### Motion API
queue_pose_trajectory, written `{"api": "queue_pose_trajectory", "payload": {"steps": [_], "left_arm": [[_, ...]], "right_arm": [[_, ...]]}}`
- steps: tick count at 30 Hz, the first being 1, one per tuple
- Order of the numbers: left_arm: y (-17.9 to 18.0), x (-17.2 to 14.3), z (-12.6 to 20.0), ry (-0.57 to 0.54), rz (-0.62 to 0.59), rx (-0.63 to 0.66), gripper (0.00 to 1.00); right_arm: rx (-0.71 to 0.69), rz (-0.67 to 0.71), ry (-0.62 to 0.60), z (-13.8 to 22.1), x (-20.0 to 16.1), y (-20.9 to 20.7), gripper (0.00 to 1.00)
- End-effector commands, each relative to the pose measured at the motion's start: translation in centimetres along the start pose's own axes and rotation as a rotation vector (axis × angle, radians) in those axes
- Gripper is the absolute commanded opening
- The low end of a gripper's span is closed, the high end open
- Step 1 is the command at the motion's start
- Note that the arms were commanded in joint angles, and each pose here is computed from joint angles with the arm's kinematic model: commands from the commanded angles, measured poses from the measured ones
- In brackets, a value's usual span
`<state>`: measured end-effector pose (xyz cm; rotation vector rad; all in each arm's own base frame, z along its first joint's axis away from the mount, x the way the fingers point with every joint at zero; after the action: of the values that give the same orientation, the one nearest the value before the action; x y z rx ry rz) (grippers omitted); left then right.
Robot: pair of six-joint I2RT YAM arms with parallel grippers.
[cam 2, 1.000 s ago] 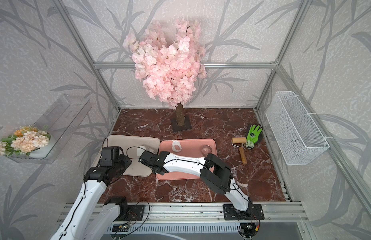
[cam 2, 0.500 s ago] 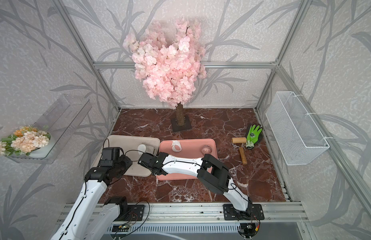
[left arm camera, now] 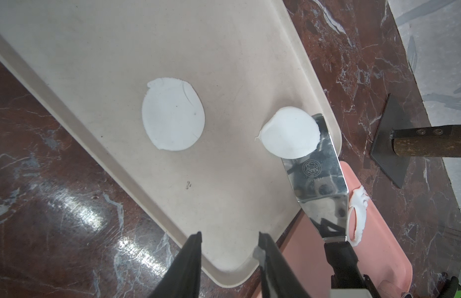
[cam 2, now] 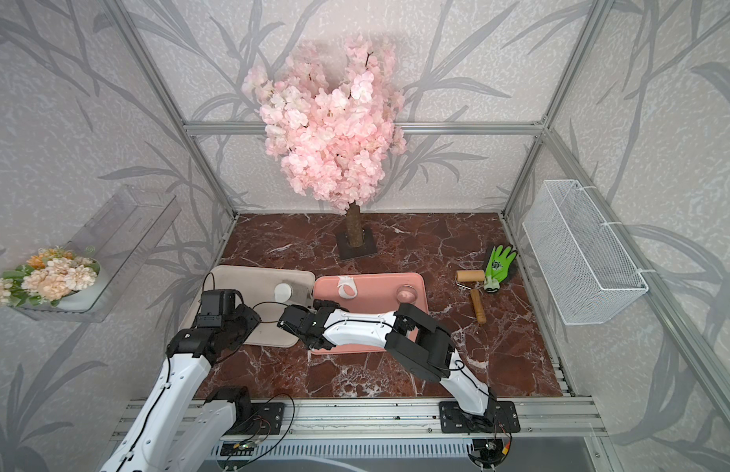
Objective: Roll out the dumpling wrappers from the dough
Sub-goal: Place the dumpling wrapper on the plate.
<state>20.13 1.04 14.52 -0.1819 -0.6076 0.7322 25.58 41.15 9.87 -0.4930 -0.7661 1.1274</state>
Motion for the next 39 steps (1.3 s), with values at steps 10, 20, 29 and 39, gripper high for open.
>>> {"api": "queue_pose_trajectory", "payload": {"steps": [10, 20, 29, 39], "left_arm": [[-0.7, -0.1, -0.2, 0.018, -0.022, -0.058, 0.43], [-1.6, 0.6, 0.1, 0.006, -0.023, -0.085, 0.45], [-2.3, 1.3, 0.0, 0.009, -0.020, -0.086, 0.45], [-2.4, 1.6, 0.0, -0.002, -0.004, -0.081, 0.45]], "right_arm": [[-0.095, -0.186, -0.059, 2.3, 0.5, -6.0, 0.00], [-0.079, -0.225, -0.040, 2.0, -0.8, -6.1, 0.00], [-0.077, -0.282, -0.058, 2.7, -2.1, -6.9, 0.00], [-0.029, -0.306, -0.116, 4.9, -2.9, -5.9, 0.00]]}}
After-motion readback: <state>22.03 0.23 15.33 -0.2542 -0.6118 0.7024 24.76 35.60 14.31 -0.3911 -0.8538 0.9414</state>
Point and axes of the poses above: each gripper's point midway between its finger pads, its own z axis back along the fingers, its own y axis along the line the jaws close on, x = y × z, the point moved 4 cm from there along z, back along the fingers, and after that the axes turned 9 degrees about -z, right-handed, at the moved point
